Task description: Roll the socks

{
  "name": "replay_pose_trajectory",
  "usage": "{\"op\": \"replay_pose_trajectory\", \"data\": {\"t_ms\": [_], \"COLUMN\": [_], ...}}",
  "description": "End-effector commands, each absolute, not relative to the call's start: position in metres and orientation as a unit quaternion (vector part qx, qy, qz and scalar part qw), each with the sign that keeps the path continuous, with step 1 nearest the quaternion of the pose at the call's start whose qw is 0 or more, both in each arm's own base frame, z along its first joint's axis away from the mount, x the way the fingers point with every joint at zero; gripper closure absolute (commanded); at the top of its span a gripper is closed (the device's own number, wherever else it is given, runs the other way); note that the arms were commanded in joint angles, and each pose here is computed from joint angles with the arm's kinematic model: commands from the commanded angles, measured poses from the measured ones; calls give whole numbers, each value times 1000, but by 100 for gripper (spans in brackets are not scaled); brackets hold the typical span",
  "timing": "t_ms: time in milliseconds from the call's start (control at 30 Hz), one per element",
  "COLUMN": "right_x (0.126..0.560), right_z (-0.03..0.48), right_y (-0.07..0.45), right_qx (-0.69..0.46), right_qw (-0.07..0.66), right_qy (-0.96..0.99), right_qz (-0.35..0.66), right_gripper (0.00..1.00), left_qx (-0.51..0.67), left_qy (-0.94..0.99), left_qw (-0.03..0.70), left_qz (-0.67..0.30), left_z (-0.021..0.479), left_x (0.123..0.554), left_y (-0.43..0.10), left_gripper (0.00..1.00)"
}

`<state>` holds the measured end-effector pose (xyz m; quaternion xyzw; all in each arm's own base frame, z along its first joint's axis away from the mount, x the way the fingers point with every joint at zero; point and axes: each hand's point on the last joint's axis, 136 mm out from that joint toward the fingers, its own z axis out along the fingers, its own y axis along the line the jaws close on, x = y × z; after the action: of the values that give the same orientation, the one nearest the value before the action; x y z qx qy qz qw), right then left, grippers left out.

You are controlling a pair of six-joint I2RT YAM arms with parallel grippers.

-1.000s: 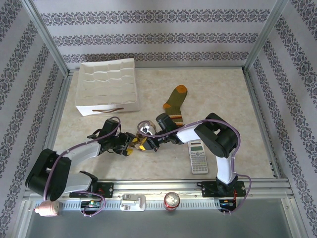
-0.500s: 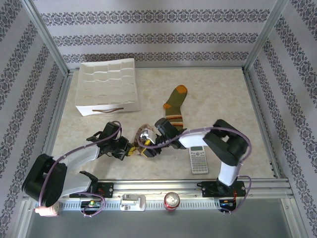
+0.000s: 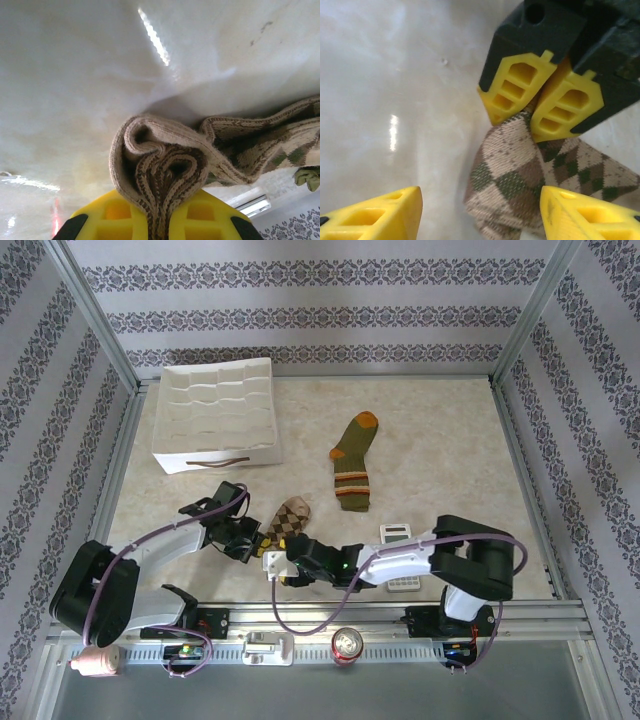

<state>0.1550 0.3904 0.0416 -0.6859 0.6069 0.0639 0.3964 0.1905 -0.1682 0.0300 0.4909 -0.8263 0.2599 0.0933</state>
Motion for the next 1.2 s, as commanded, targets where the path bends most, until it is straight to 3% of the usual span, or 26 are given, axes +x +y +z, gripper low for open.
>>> {"op": "replay_pose_trajectory", "data": {"t_ms": [0, 133, 300, 333, 400, 533, 600, 867, 1167], "right_x": [177, 181, 186, 187, 183, 166, 160, 147, 149], "right_z": [47, 36, 15, 12, 7, -4, -11, -30, -41], "right_y": [400, 404, 399, 396, 388, 373, 366, 342, 328], "right_qx": [-689, -697, -696, -692, -686, -677, -660, -585, -509], "right_qw": [426, 417, 389, 384, 369, 330, 306, 219, 152], "right_qy": [586, 583, 602, 610, 627, 657, 681, 754, 793], "right_qz": [-10, -23, -35, -35, -19, 38, 78, 204, 298], "right_gripper": [40, 48, 84, 90, 100, 100, 100, 100, 100], "left_qx": [515, 515, 516, 517, 519, 529, 529, 504, 439], "left_qy": [-831, -831, -827, -827, -823, -809, -807, -812, -832], "left_qw": [126, 124, 119, 116, 105, 73, 63, 27, 4], "left_qz": [169, 173, 186, 190, 207, 244, 255, 293, 338], "left_z": [4, 5, 7, 9, 14, 30, 39, 63, 80], "left_x": [155, 155, 158, 159, 165, 179, 185, 205, 221], "left_y": [-147, -147, -150, -150, -150, -147, -144, -143, -164], "left_gripper": [100, 100, 100, 97, 76, 44, 36, 32, 36]}}
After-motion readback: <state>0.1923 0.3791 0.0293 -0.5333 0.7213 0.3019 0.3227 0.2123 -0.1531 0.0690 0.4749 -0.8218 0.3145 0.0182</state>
